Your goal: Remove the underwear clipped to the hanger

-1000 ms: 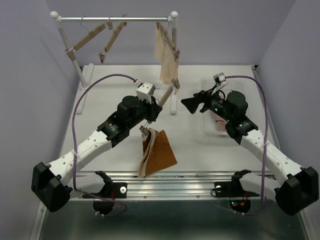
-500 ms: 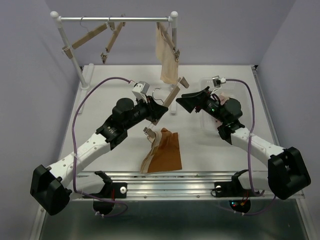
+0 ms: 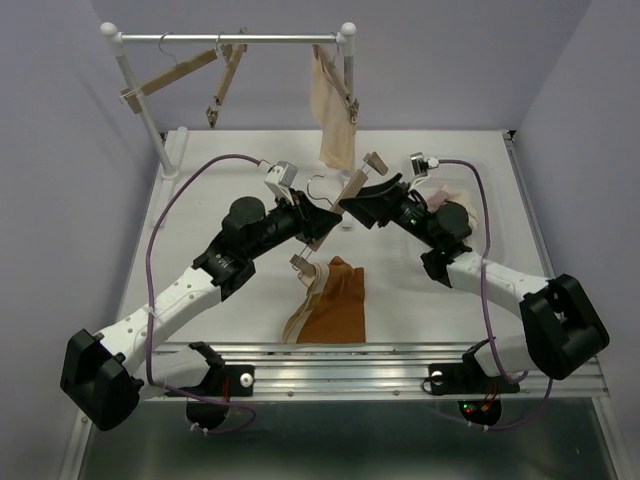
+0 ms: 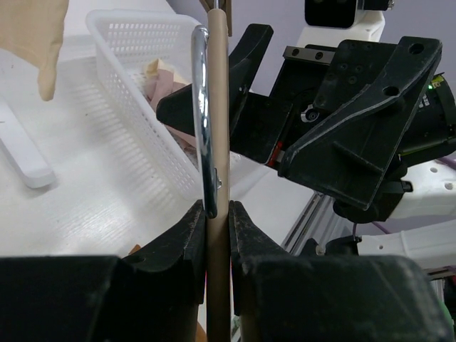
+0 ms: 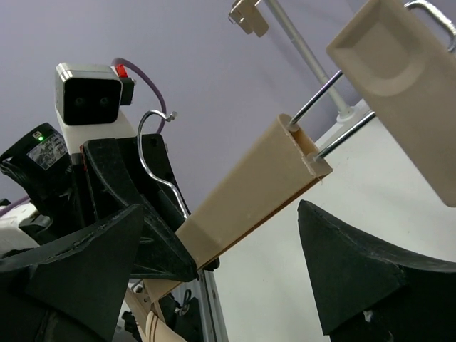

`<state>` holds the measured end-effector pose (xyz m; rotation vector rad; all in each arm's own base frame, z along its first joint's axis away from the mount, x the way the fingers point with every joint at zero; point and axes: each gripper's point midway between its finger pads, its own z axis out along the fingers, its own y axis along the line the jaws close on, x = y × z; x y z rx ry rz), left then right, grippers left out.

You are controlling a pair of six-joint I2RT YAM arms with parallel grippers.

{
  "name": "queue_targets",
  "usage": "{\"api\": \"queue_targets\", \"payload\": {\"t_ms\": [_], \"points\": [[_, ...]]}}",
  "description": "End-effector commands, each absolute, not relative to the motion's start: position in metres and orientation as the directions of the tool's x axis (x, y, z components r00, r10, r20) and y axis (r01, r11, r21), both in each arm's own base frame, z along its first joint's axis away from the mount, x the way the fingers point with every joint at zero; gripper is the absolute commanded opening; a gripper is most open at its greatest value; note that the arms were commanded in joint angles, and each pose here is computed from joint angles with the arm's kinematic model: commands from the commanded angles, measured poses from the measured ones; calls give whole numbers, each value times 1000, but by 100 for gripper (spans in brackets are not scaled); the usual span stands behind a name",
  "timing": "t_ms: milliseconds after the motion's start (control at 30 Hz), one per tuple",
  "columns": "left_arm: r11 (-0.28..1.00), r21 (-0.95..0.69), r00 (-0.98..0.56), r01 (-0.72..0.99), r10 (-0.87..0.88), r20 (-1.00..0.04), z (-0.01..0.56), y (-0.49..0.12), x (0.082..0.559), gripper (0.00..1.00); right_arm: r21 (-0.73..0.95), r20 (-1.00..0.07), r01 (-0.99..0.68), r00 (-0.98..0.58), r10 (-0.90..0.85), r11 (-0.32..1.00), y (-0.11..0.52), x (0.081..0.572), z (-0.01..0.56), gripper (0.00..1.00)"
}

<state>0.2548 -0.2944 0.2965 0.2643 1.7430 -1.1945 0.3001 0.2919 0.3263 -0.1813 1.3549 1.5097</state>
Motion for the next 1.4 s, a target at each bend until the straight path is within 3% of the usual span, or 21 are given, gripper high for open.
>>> {"api": "queue_targets", "payload": {"t_ms": [0,100,300,333,400,467,533,633,700,733,867,900,1100,1367], "points": [[413,-577,-445,704,-376,-813,330,-296,247,0,531,-701,-834,-333,631,149,299,290,372,93],[406,-573,-440,712,-377,-815,332,-296,245,0,520,-701,-843,-330,633,136,306,288,375,88],[402,-567,-430,719,-384,-817,334,-293,242,0,513,-679,-850,-317,662,119,306,287,382,59],[399,-566,-428,721,-385,-818,334,-293,241,0,524,-671,-843,-319,669,124,305,289,381,48],[401,-565,-426,721,-388,-818,334,-292,241,0,520,-665,-847,-317,677,114,305,286,384,39],[400,-565,-421,722,-394,-817,334,-290,239,0,524,-654,-844,-313,688,114,303,285,384,22],[400,-564,-417,722,-400,-816,335,-289,239,0,538,-635,-835,-311,707,115,299,286,386,1],[404,-562,-413,721,-401,-818,334,-287,238,4,546,-623,-830,-312,717,112,296,286,388,1],[403,-555,-407,727,-399,-822,335,-286,236,31,559,-605,-822,-317,730,107,293,286,388,1],[402,-552,-404,731,-397,-824,335,-286,235,51,572,-591,-815,-326,738,98,292,286,389,1],[400,-549,-404,734,-394,-826,334,-284,233,93,588,-561,-805,-336,756,79,286,283,392,1],[400,-549,-402,734,-395,-826,334,-284,232,98,589,-559,-804,-338,757,76,286,282,392,1],[416,-533,-386,736,-388,-837,334,-278,229,99,608,-558,-788,-336,759,98,281,280,395,1],[529,-554,-426,643,-354,-832,311,-259,233,99,610,-577,-781,-320,752,136,275,276,398,1]]}}
